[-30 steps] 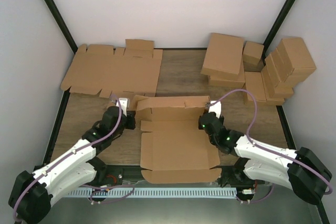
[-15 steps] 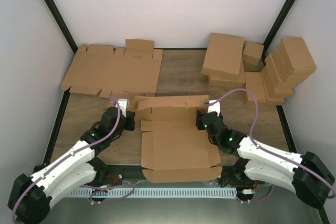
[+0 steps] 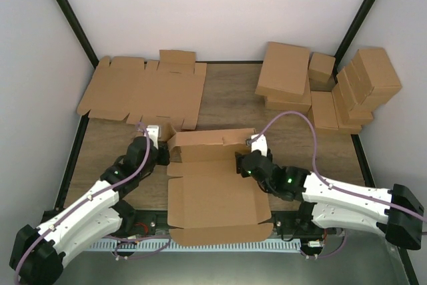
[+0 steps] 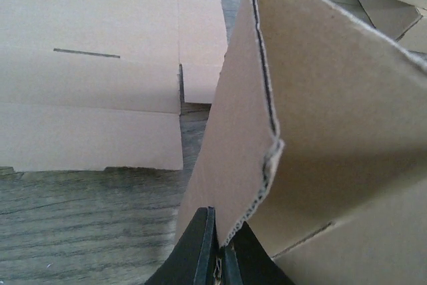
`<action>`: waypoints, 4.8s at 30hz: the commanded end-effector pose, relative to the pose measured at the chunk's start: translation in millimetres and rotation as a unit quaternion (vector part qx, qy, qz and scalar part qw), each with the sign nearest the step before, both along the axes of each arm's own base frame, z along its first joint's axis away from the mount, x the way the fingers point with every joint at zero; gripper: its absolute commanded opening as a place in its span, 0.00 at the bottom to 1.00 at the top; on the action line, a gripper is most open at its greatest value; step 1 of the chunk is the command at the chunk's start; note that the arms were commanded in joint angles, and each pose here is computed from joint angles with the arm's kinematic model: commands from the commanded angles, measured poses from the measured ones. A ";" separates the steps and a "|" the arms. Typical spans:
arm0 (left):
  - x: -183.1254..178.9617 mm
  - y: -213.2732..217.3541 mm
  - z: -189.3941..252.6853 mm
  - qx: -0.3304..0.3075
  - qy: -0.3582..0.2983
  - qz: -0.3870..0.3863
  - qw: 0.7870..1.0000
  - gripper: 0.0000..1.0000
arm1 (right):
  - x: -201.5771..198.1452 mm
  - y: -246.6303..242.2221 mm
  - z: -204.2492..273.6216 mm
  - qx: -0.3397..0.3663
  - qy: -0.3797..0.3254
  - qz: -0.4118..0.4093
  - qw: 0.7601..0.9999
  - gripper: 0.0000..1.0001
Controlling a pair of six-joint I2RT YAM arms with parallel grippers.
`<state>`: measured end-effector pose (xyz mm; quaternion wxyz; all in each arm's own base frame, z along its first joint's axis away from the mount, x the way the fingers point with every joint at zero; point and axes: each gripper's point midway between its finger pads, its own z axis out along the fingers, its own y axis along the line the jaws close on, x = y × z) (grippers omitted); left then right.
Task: Fold the paper box
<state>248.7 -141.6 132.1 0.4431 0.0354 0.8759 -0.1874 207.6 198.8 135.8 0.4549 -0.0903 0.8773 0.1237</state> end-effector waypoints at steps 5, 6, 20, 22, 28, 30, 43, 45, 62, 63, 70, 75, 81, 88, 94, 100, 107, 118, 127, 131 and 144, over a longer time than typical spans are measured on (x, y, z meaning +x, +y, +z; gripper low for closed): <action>6.8 -5.6 34.2 -0.038 -0.024 0.010 0.999 0.04 | 4.1 10.4 36.0 0.040 -0.018 -0.021 0.999 0.82; 6.5 -4.8 35.1 -0.039 -0.025 0.011 0.999 0.04 | 3.7 3.7 34.6 0.043 -0.019 -0.033 0.998 0.86; 3.7 0.6 87.5 -0.035 -0.047 0.012 0.998 0.04 | -3.7 -36.4 68.9 0.057 -0.043 -0.066 0.995 1.00; 3.0 0.0 94.8 -0.033 -0.045 0.008 0.998 0.04 | -3.2 -34.5 79.5 0.054 -0.051 -0.057 0.996 1.00; 2.0 -4.6 112.5 -0.026 -0.031 -0.005 0.999 0.04 | 1.7 -44.8 113.4 0.034 -0.081 -0.073 0.993 1.00; 2.5 -3.9 114.9 -0.017 -0.026 -0.005 1.000 0.04 | 2.7 -46.2 123.2 0.031 -0.091 -0.074 0.993 1.00; 5.0 39.5 129.0 0.046 -0.033 0.089 0.994 0.04 | -3.4 -45.0 68.8 0.053 -0.034 -0.083 0.995 1.00; 4.7 42.3 132.2 0.057 -0.033 0.091 0.994 0.04 | -3.4 -42.3 72.9 0.063 -0.041 -0.074 0.994 1.00; -0.2 24.1 139.1 0.075 -0.018 0.021 0.997 0.04 | 5.9 41.4 167.2 -0.059 -0.212 0.167 0.961 0.96; -0.3 23.9 138.0 0.076 -0.017 0.021 0.997 0.04 | 6.2 42.8 170.2 -0.067 -0.220 0.173 0.958 0.96; -0.2 21.1 135.9 0.074 -0.017 0.014 0.997 0.04 | -2.3 58.0 174.9 -0.150 -0.301 0.261 0.905 0.95; -1.1 17.3 134.5 0.069 -0.015 0.004 0.997 0.04 | -5.2 64.6 172.5 -0.251 -0.383 0.310 0.833 0.90; -2.5 15.3 135.5 0.065 -0.017 -0.003 0.998 0.04 | 21.3 77.2 159.8 -0.331 -0.394 0.307 0.800 0.88; -4.9 9.8 135.8 0.053 -0.017 -0.017 0.998 0.04 | 54.5 91.5 179.0 -0.333 -0.423 0.302 0.787 0.85; -5.0 6.7 133.9 0.048 -0.015 -0.022 0.998 0.04 | 89.2 105.1 191.0 -0.341 -0.431 0.292 0.783 0.81; -5.2 5.3 132.6 0.046 -0.013 -0.025 0.999 0.04 | 108.6 119.9 191.7 -0.350 -0.434 0.297 0.775 0.71; -5.7 4.1 132.6 0.042 -0.012 -0.027 0.999 0.04 | 116.4 135.2 184.7 -0.357 -0.436 0.316 0.763 0.48; -9.5 0.4 148.4 0.010 -0.026 -0.032 0.999 0.13 | 112.6 131.5 195.6 -0.353 -0.434 0.317 0.766 0.01; -38.4 0.2 236.6 -0.085 -0.096 -0.061 0.990 0.88 | 118.9 113.1 224.4 -0.319 -0.407 0.261 0.815 0.01; -55.5 10.5 288.1 -0.112 -0.133 -0.064 0.983 0.92 | 118.5 104.8 245.3 -0.278 -0.394 0.236 0.844 0.01; -82.6 22.7 344.6 -0.158 -0.156 -0.070 0.972 0.94 | 96.7 70.5 274.5 -0.043 -0.258 0.140 0.955 0.01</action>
